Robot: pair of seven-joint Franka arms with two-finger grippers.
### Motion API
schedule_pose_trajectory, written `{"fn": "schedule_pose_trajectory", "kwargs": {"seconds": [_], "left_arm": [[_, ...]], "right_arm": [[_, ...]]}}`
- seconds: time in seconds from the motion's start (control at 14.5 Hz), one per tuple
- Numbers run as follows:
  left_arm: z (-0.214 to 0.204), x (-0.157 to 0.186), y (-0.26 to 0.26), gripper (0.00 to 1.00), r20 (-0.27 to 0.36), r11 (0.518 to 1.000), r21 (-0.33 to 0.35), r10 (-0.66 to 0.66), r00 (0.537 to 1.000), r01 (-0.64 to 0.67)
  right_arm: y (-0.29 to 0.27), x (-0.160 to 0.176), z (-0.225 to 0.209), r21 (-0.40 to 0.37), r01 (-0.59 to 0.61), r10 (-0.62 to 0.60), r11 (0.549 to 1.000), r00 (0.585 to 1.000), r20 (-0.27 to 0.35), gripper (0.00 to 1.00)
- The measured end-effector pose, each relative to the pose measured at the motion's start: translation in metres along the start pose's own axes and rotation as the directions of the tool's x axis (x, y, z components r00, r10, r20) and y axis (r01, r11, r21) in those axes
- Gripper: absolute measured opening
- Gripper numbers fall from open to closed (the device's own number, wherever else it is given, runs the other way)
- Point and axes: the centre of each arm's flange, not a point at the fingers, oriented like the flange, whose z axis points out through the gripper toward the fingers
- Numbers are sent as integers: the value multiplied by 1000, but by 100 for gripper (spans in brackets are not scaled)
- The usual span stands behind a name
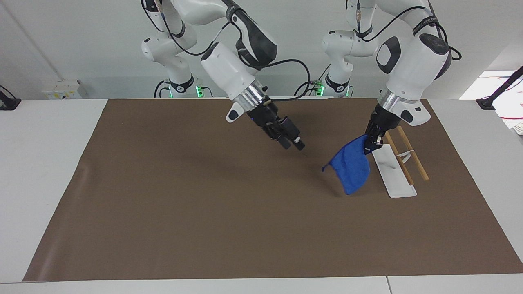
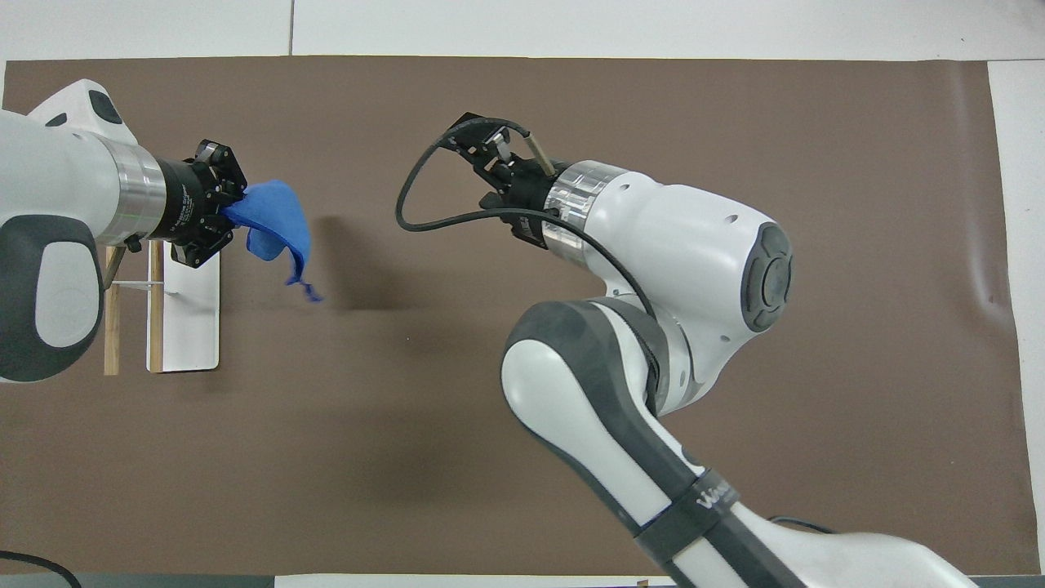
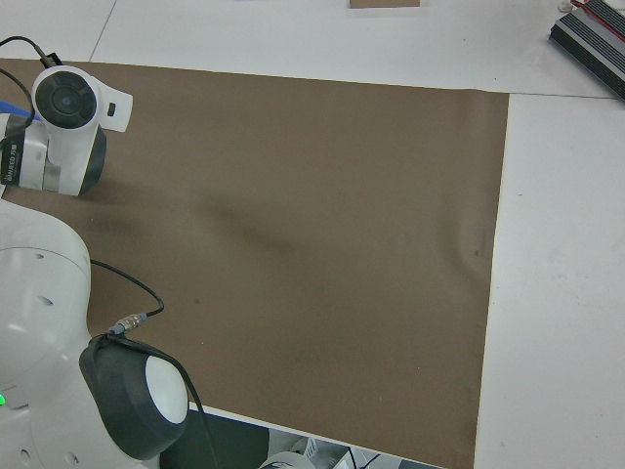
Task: Right arm passes towel to left arm to hang
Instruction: 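Open the right gripper and withdraw while the left gripper carries the towel, then drape the towel over the wooden rack posts with the left gripper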
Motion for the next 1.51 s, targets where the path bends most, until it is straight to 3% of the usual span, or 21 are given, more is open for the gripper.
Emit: {"fn": "schedule_pose_trajectory", "kwargs": {"seconds": [0.21, 0.41, 0.55, 0.76, 0.89, 1.03, 1.31, 1.51], "left_arm": [[0, 6, -2, 4, -71, 991, 30, 134, 988, -133], [-2, 17, -5, 4, -131, 937, 91, 346, 929, -336], [-2, 30, -8, 4, -157, 908, 129, 414, 896, -397], [-1, 49, -17, 4, -200, 887, 192, 455, 867, -421], [0, 62, -23, 4, -222, 866, 235, 490, 843, -442], [-1, 74, -29, 4, -231, 851, 253, 516, 825, -461], [0, 99, -46, 4, -267, 846, 267, 525, 808, -462], [-5, 132, -69, 4, -315, 876, 238, 479, 820, -420]], "right_arm": [[49, 53, -9, -82, 228, -232, 970, 972, -39, 100], [92, 93, -28, -164, 369, -380, 915, 924, -42, 100], [114, 118, -43, -235, 441, -452, 866, 892, 9, 100], [134, 155, -71, -376, 565, -561, 734, 817, 134, 100], [141, 173, -95, -466, 623, -589, 628, 772, 238, 100], [142, 189, -126, -533, 638, -570, 556, 759, 314, 100], [135, 203, -201, -608, 613, -498, 505, 782, 375, 100], [115, 186, -259, -624, 600, -441, 500, 797, 412, 100]]}}
